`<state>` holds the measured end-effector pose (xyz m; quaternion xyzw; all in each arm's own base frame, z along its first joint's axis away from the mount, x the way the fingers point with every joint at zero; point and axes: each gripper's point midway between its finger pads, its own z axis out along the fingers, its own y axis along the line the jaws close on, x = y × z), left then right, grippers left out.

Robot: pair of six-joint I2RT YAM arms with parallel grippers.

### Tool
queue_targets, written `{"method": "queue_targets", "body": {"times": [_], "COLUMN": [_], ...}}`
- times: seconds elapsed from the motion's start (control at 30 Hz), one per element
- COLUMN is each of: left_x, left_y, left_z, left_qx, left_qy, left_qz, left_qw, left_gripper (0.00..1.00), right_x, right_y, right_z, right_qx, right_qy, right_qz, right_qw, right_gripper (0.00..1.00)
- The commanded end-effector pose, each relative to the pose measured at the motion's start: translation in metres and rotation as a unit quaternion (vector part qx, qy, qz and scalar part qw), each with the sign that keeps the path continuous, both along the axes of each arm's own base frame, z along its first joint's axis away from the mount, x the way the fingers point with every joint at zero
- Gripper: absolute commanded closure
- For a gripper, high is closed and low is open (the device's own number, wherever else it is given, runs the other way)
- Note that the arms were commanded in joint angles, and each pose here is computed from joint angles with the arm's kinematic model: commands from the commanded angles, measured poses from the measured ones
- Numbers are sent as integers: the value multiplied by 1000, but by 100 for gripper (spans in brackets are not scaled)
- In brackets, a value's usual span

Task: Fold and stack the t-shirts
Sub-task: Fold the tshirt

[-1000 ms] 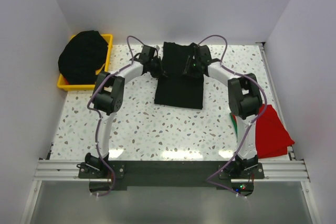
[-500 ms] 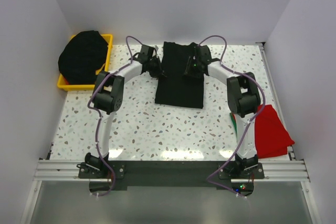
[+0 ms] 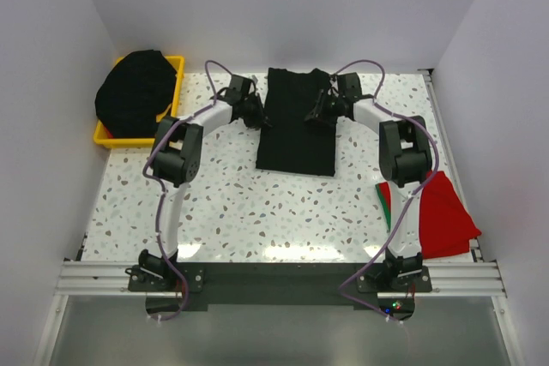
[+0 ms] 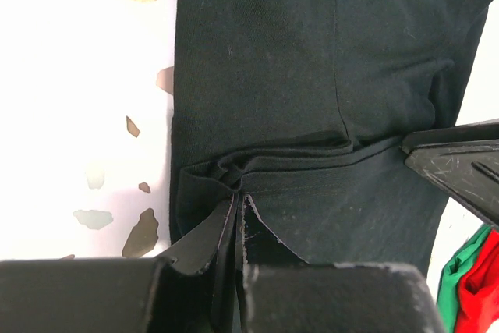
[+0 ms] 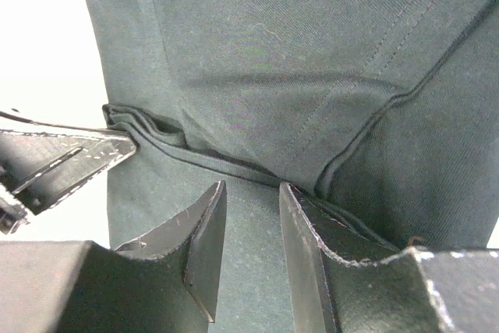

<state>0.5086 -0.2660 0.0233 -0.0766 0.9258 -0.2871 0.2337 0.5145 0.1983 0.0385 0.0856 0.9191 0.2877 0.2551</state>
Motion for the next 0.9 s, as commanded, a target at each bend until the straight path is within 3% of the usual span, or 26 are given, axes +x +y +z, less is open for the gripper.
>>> {"method": "queue_targets", "body": {"times": [0.0, 0.87], "left_x": [-8, -66], "left_y": [23, 48], "left_z": [-10, -6], "left_qx": [36, 31], "left_qy": [20, 31], "left_qz": [34, 82], "left_qw": [999, 996], "left_gripper": [95, 96], "right_x": [-12, -53], "right_y": [-7, -1], "right_z": [-35, -55], "right_qx": [7, 15], "right_qy": [43, 82], "right_qz": [8, 20], "right_qw": [999, 996], "right_gripper": [61, 62]}}
